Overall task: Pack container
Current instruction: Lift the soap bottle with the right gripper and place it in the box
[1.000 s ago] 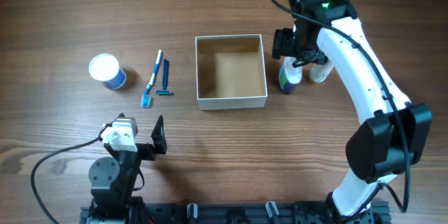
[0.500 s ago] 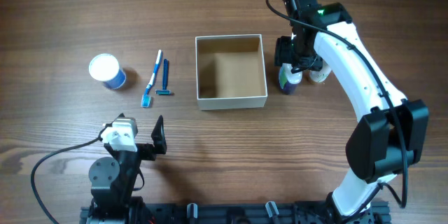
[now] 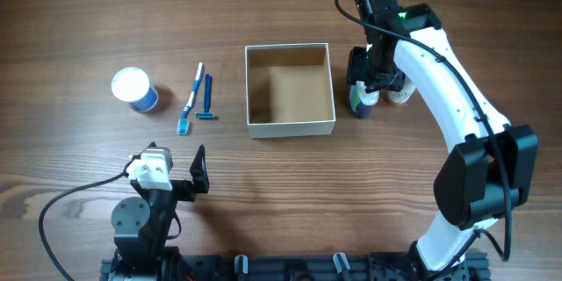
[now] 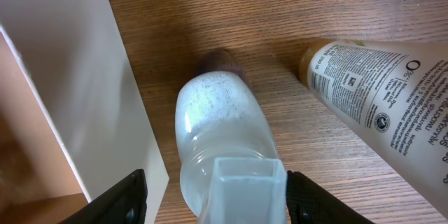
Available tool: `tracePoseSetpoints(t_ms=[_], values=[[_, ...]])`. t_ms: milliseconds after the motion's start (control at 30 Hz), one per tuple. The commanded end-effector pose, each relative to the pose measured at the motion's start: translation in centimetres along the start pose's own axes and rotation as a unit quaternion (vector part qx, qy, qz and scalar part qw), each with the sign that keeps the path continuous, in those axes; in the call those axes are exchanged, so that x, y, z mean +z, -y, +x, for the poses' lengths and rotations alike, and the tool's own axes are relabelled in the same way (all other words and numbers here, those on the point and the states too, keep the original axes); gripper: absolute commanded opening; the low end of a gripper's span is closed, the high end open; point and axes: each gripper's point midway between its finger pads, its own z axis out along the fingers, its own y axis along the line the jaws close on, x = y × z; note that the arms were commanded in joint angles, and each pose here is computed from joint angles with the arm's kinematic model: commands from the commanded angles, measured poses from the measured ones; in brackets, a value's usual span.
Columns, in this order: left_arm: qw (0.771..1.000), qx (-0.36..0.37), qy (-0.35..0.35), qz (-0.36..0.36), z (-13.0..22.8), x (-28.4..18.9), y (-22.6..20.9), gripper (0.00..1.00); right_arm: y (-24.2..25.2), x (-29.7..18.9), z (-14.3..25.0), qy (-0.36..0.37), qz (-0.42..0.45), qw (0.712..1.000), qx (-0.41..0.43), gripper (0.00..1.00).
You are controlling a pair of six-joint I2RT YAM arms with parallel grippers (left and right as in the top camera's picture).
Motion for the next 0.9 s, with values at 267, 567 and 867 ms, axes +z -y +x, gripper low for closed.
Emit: tracePoseSetpoints(t_ms=[267, 567, 867], values=[[1.0, 0.006, 0.004, 0.0, -0.1, 0.0, 0.0, 1.0, 0.7, 0.8, 0.5, -0.012, 0.022, 1.0, 0.009, 0.65], [1.0, 0.006, 0.004, 0.001, -0.1, 0.0, 0.0, 1.0, 1.0, 1.3, 0.3, -0.005, 0.031, 0.999, 0.011, 0.66], [1.0, 0.006, 0.004, 0.001, -0.1, 0.0, 0.0, 1.0, 0.8, 3.0, 0.2, 0.007, 0.025, 1.0, 0.007, 0.65]])
